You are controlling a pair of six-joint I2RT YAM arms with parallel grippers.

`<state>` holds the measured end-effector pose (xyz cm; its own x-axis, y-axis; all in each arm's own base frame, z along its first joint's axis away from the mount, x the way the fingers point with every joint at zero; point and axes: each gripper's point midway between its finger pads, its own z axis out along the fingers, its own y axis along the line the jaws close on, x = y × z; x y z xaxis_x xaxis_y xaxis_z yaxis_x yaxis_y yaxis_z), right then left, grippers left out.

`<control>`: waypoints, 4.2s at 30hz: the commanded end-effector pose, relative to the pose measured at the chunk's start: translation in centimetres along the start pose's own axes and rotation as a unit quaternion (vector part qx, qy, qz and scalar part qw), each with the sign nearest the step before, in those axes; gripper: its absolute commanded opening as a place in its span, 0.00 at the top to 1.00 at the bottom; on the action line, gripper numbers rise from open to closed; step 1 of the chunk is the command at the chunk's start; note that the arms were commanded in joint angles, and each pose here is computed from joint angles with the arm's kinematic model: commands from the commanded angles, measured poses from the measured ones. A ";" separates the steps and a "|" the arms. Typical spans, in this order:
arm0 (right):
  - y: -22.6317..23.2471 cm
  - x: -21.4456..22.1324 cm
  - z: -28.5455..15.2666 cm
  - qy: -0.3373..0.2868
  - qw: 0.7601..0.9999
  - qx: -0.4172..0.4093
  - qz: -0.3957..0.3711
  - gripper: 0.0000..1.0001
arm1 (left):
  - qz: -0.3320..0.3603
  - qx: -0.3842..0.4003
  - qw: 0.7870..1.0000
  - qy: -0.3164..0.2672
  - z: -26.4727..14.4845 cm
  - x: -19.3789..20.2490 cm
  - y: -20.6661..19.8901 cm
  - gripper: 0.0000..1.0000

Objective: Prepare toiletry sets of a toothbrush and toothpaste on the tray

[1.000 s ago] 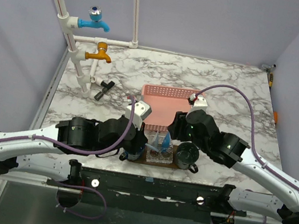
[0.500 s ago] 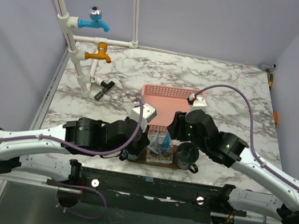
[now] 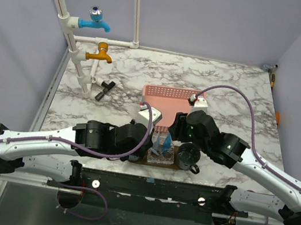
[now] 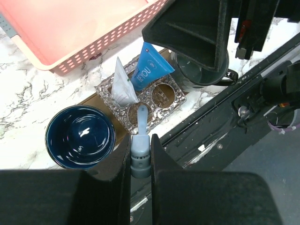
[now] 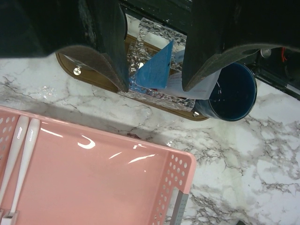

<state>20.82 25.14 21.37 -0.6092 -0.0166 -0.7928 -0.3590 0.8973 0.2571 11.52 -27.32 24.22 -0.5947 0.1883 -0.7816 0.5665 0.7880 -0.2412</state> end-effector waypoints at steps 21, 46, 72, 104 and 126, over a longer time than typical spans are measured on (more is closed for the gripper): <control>-0.6 1.4 0.4 0.006 1.000 0.004 0.009 0.47 | -0.015 -0.071 0.997 -0.032 2.9 -0.2 0.2 1.00; -1.2 2.0 0.0 0.007 1.000 0.011 0.016 0.47 | -0.001 -0.102 0.994 -0.024 4.4 2.3 0.1 1.00; -1.2 1.7 0.3 0.007 1.000 0.015 0.010 0.46 | -0.002 -0.112 0.994 -0.014 4.3 3.7 0.8 0.79; -0.7 -1.3 -0.3 -0.020 0.999 0.029 0.007 0.46 | -0.013 -0.102 0.994 -0.022 2.0 3.2 1.0 0.71; -4.4 -5.2 4.1 0.009 0.993 0.119 -0.020 0.46 | 0.018 -0.038 0.997 -0.065 -2.0 -1.9 1.2 0.62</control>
<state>27.16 23.71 23.07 -0.5792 -0.0233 -0.8148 -0.2081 0.9707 0.1201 11.66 -26.48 24.30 -0.5188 0.1566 -0.8404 0.5059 0.8487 -0.1541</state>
